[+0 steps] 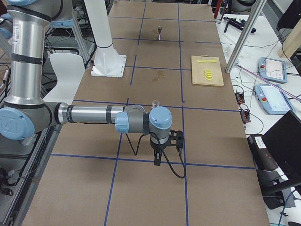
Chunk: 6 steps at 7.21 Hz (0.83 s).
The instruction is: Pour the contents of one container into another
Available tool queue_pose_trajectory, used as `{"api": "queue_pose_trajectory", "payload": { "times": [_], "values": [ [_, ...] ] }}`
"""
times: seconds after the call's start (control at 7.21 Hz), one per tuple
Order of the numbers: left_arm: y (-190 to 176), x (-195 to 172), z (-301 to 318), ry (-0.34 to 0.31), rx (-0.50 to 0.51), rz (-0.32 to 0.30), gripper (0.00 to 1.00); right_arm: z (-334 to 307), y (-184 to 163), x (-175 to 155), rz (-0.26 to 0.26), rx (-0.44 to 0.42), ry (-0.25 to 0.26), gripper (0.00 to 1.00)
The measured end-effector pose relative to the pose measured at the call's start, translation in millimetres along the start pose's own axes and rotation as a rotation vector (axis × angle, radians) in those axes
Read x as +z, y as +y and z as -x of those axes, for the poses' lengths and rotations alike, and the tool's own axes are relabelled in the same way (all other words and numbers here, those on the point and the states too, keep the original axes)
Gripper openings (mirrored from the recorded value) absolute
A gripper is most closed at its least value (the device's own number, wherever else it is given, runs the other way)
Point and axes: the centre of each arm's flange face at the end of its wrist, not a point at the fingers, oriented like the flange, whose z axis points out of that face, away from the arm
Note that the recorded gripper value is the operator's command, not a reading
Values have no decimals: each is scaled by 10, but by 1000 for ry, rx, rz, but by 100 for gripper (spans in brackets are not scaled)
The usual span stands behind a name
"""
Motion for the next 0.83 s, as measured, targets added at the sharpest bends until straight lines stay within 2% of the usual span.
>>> {"api": "queue_pose_trajectory", "payload": {
  "times": [0.42,0.69,0.83],
  "values": [
    [-34,38,35,-7,31,-29,100,150,-36,100,21,-36,-2,100],
    [-120,16,-28,-21,100,-87,100,443,-178,160,32,-93,-12,100],
    [-160,27,-78,-21,135,-107,100,587,-261,128,22,-118,-21,100]
  ]
}}
